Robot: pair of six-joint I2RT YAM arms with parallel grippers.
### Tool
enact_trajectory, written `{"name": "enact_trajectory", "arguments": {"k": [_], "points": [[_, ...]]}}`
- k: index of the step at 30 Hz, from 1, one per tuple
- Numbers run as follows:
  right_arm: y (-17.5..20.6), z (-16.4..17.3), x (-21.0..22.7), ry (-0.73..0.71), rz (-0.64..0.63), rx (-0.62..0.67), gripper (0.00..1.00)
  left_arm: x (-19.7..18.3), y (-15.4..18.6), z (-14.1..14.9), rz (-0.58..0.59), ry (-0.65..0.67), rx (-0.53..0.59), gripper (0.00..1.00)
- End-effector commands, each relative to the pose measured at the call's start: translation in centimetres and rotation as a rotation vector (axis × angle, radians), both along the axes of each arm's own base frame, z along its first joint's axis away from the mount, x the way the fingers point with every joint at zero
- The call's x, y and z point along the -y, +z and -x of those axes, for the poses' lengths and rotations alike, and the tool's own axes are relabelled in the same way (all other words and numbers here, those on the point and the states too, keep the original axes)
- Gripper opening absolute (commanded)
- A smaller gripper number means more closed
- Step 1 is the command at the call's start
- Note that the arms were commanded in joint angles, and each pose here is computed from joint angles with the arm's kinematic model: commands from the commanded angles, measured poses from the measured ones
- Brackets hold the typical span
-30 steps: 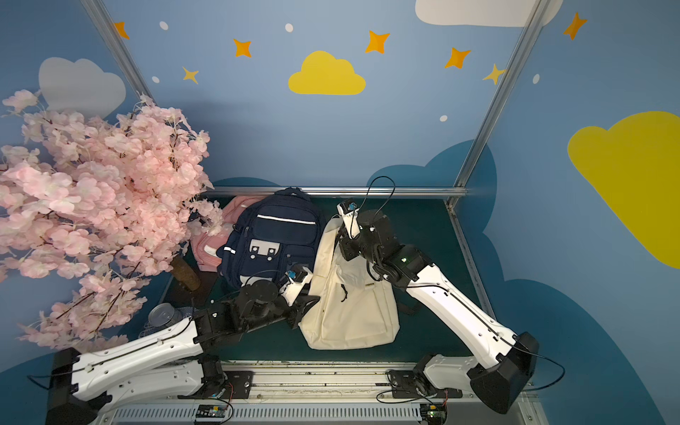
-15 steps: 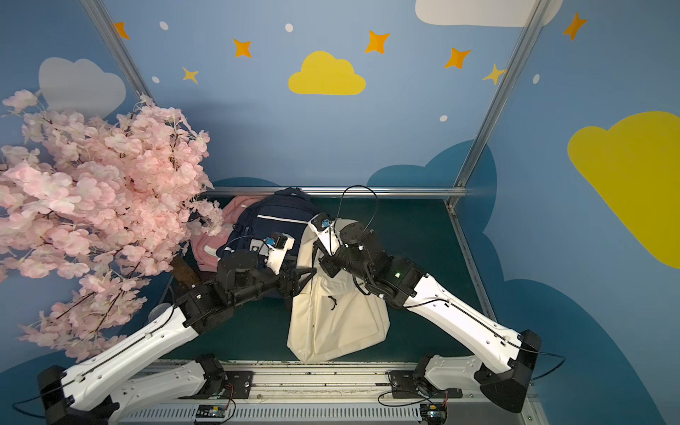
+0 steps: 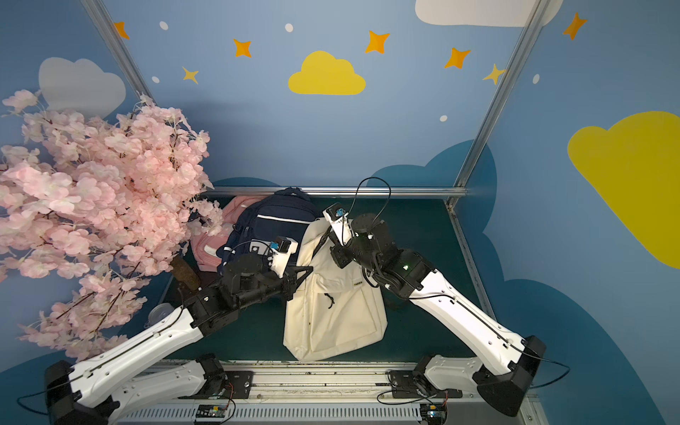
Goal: Zip up the backpack
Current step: Zip the zipper on the backpack.
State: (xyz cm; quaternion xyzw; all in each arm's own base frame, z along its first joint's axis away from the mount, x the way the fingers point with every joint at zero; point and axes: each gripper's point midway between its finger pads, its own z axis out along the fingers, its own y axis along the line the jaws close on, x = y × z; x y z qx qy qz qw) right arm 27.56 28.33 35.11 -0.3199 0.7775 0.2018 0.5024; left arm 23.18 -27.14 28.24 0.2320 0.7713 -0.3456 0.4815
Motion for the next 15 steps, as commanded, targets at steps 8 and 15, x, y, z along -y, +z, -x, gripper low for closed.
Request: {"name": "enact_trajectory", "arguments": {"k": [8, 15], "points": [[8.5, -2.8, 2.1, -0.093, -0.249, 0.104, 0.0, -1.4, -5.0, 1.2, -0.109, 0.009, -0.096, 0.1], [10.3, -0.1, -0.6, -0.018, -0.186, 0.2, 0.0, -0.3, -5.7, 1.3, -0.131, -0.035, -0.125, 0.09]]}}
